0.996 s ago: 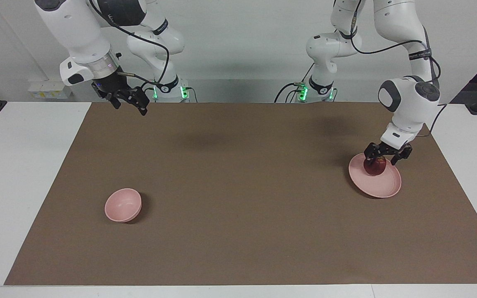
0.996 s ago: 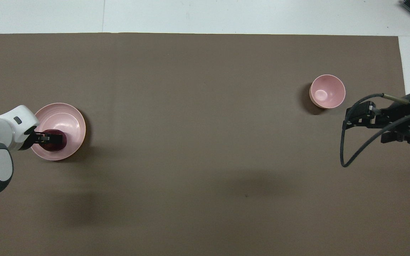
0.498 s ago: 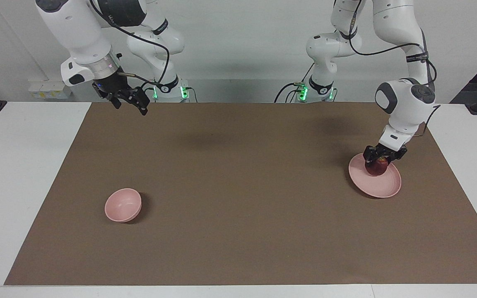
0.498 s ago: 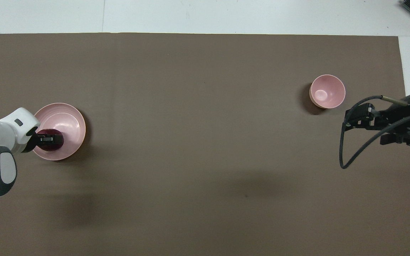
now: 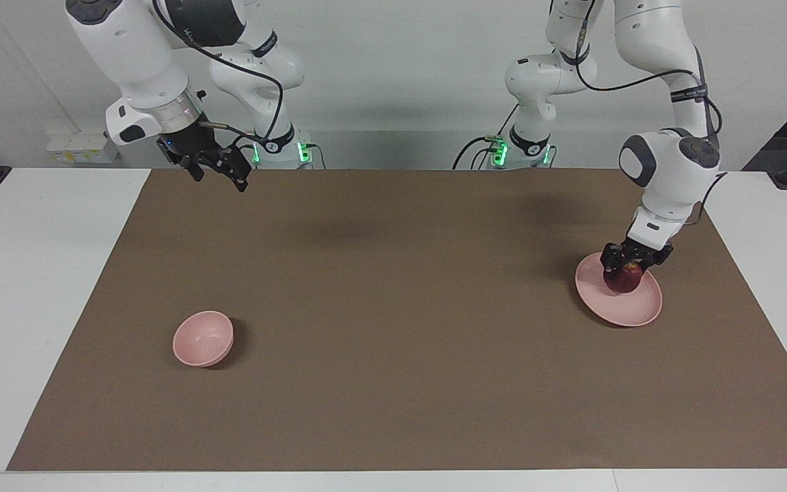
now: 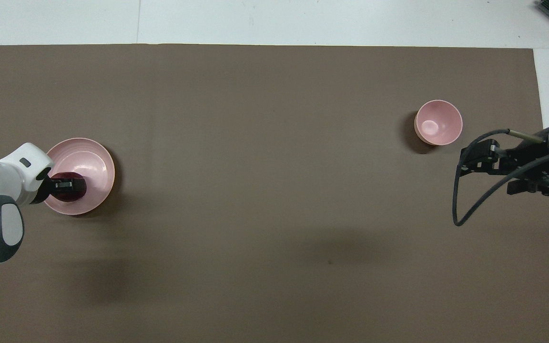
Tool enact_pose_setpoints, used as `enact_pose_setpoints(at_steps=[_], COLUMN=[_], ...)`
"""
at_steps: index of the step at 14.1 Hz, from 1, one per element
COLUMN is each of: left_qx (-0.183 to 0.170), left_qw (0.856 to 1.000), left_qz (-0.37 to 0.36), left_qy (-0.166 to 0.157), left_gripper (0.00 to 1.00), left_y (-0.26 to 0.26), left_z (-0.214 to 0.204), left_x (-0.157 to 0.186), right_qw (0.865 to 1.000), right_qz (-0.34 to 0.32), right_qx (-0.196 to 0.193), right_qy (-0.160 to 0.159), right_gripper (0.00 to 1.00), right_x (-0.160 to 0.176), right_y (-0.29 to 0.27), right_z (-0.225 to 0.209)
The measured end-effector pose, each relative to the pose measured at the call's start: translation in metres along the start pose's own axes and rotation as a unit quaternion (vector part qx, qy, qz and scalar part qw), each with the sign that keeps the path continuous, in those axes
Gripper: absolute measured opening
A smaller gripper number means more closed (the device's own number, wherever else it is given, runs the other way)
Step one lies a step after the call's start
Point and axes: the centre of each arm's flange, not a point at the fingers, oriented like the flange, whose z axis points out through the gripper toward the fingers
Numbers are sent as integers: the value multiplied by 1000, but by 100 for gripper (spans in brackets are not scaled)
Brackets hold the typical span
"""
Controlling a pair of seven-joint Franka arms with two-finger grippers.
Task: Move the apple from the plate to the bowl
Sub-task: 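Lift the apple with the left gripper while the right gripper approaches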
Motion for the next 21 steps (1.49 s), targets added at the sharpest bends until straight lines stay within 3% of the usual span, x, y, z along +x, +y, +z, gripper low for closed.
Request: enact_pose_setpoints(at_steps=[3, 8, 13, 17, 21], left_qx=[-26, -127, -249, -356, -421], left_qw=[999, 991, 965, 925, 893], left_qz=[-6, -34, -75, -120, -160], left_qy=[-19, -28, -36, -48, -20], left_gripper=[76, 76, 76, 76, 76], left_y=[21, 72, 134, 183, 241], left_z=[-38, -80, -85, -94, -105], left_x=[16, 30, 27, 22, 15], right_qw=[1000, 998, 983, 957, 907], right_qz=[9, 38, 125, 211, 320], right_qx=[7, 36, 91, 129, 175], right_qy=[-10, -27, -95, -154, -211], right_gripper=[100, 100, 100, 100, 100], right_x=[-1, -1, -2, -2, -7], right_y=[-3, -28, -60, -97, -133], right_z=[6, 29, 62, 99, 133])
